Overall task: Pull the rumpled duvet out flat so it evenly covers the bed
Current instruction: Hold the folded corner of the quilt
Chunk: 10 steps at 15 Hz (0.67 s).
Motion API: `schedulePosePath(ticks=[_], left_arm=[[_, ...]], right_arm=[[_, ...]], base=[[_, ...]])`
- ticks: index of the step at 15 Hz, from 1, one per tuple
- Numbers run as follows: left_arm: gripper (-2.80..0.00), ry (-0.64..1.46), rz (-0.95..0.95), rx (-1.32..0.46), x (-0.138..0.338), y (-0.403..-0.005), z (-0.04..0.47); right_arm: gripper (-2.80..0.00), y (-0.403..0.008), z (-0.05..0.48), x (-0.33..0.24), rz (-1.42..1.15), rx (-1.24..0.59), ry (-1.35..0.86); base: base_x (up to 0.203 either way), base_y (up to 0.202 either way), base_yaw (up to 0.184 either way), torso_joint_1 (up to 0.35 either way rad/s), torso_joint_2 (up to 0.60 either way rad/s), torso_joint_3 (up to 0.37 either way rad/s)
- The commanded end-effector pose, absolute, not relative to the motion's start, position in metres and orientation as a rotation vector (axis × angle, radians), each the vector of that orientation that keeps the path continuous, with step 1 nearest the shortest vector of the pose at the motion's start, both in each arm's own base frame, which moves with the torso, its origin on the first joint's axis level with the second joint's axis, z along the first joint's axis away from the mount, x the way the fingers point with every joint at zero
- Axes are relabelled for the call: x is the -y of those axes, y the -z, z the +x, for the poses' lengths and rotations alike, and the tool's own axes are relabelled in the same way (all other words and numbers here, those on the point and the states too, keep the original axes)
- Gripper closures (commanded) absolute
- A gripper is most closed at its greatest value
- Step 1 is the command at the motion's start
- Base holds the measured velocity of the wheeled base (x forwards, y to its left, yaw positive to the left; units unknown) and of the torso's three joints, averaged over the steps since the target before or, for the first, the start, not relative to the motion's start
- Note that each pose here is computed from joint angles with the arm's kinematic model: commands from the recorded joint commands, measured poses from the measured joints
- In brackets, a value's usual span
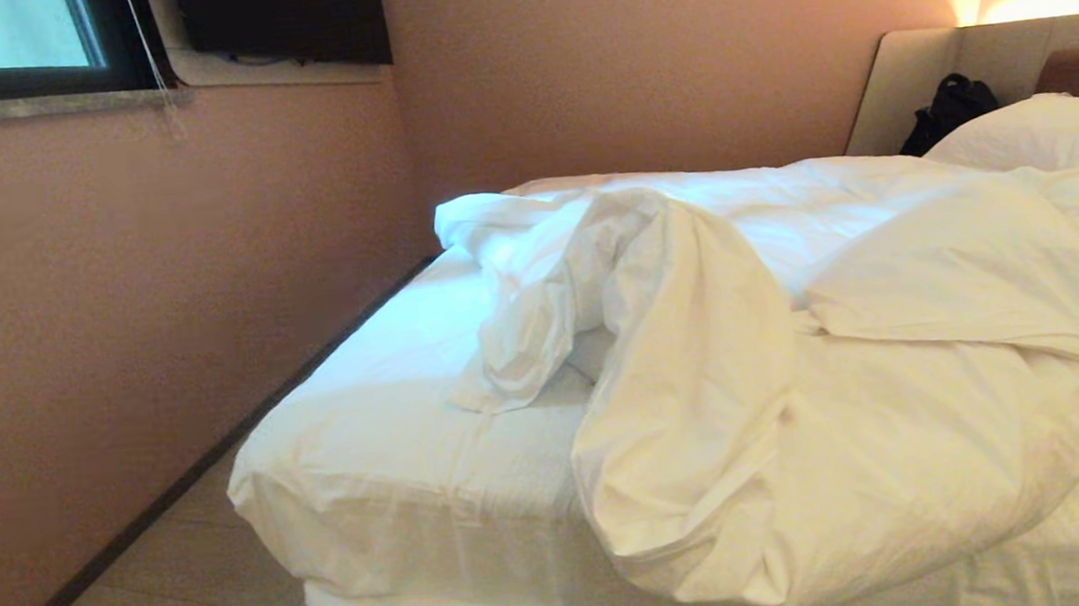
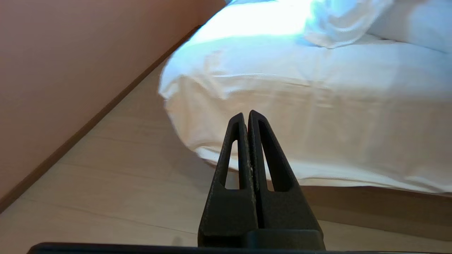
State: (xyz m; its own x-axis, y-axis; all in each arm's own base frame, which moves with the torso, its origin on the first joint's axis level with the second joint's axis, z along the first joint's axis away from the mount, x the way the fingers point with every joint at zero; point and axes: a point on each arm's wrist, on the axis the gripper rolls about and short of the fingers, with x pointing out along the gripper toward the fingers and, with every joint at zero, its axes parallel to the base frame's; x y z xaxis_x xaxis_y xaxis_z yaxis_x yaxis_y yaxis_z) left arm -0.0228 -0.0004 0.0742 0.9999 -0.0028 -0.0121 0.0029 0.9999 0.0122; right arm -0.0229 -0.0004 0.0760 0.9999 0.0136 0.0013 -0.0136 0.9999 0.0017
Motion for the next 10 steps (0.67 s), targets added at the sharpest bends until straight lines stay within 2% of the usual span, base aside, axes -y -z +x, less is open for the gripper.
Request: schedulePosePath(ticks=[1, 10], left_arm=[[0.00, 0.003, 0.012, -0.012, 0.0004, -0.0742, -0.0228], [0.00, 0.002, 0.008, -0.012, 0.0004, -0.0742, -0.0228]], right_arm=[[0.00, -0.0759, -0.0229, 0.0004, 0.002, 0.002, -0.014], [0.00, -0.0759, -0.0229, 0.0004, 0.002, 0.002, -0.014]], base=[[0.000, -0.195, 0.000, 0.003, 0.00, 0.000], [0.000, -0.195, 0.001, 0.004, 0.00, 0.001]])
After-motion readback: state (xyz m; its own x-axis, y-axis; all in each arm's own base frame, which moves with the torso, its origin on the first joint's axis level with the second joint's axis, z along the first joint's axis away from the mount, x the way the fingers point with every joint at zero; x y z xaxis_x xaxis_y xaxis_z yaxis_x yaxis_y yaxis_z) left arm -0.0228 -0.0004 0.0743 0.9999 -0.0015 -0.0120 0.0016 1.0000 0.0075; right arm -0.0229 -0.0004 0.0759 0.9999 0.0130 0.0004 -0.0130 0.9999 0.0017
